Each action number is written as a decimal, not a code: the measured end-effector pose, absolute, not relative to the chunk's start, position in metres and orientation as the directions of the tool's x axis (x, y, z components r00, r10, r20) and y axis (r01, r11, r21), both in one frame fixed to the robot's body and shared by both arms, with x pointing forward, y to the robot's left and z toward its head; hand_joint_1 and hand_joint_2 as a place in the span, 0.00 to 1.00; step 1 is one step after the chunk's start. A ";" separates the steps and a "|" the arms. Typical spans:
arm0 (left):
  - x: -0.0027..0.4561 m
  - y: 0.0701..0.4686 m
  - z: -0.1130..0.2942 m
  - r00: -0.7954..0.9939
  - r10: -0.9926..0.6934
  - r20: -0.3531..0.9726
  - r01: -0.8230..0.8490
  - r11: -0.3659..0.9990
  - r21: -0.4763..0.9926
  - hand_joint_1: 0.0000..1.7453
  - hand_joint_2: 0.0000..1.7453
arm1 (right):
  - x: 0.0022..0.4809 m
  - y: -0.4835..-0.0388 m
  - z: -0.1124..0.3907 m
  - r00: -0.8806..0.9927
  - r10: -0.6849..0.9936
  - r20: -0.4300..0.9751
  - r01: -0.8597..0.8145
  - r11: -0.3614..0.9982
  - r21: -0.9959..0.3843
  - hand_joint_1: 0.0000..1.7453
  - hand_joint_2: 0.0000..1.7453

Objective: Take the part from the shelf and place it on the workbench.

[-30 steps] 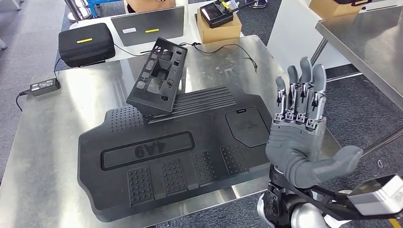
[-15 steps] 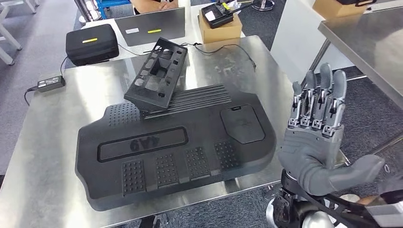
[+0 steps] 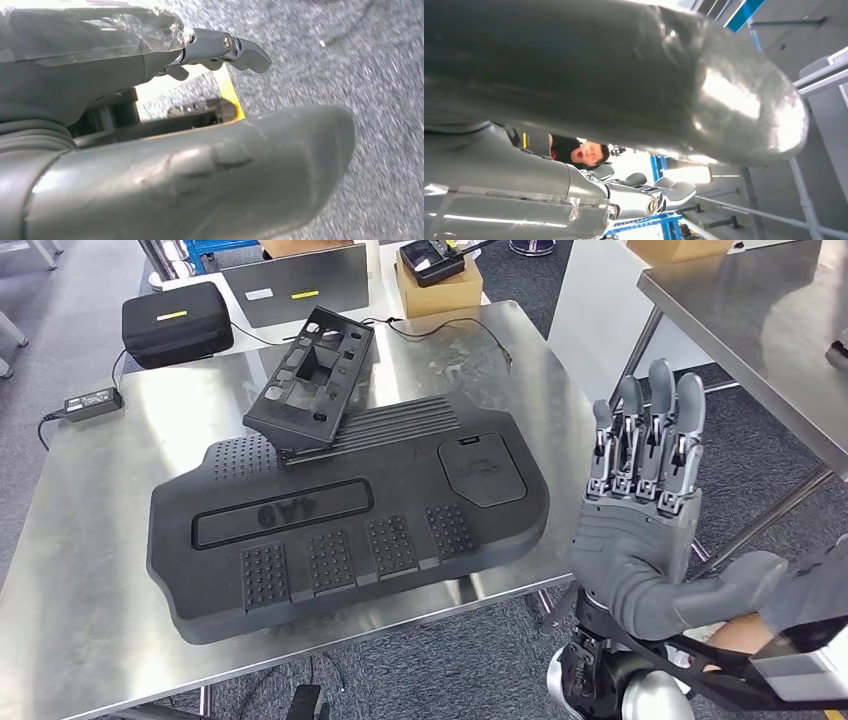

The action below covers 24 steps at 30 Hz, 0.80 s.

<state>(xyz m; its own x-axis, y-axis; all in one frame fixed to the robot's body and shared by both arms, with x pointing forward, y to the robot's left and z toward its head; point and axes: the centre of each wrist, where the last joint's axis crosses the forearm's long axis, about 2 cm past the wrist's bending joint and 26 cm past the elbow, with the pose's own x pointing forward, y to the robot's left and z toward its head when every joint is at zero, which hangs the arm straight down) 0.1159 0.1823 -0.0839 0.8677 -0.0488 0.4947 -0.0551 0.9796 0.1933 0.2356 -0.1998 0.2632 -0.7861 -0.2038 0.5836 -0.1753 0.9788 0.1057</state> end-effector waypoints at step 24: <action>0.110 0.181 -0.085 0.878 -0.018 0.478 -0.078 0.981 0.180 0.00 0.00 | 0.220 -0.225 0.234 -0.724 -0.071 0.686 0.016 0.993 0.119 0.00 0.00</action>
<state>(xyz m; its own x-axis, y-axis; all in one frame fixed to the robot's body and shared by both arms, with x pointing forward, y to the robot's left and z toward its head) 0.1100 0.1811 -0.0852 0.8779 -0.0182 0.4785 -0.0777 0.9806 0.1799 0.2204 -0.2253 0.2342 -0.7239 -0.0708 0.6863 0.0157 0.9928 0.1190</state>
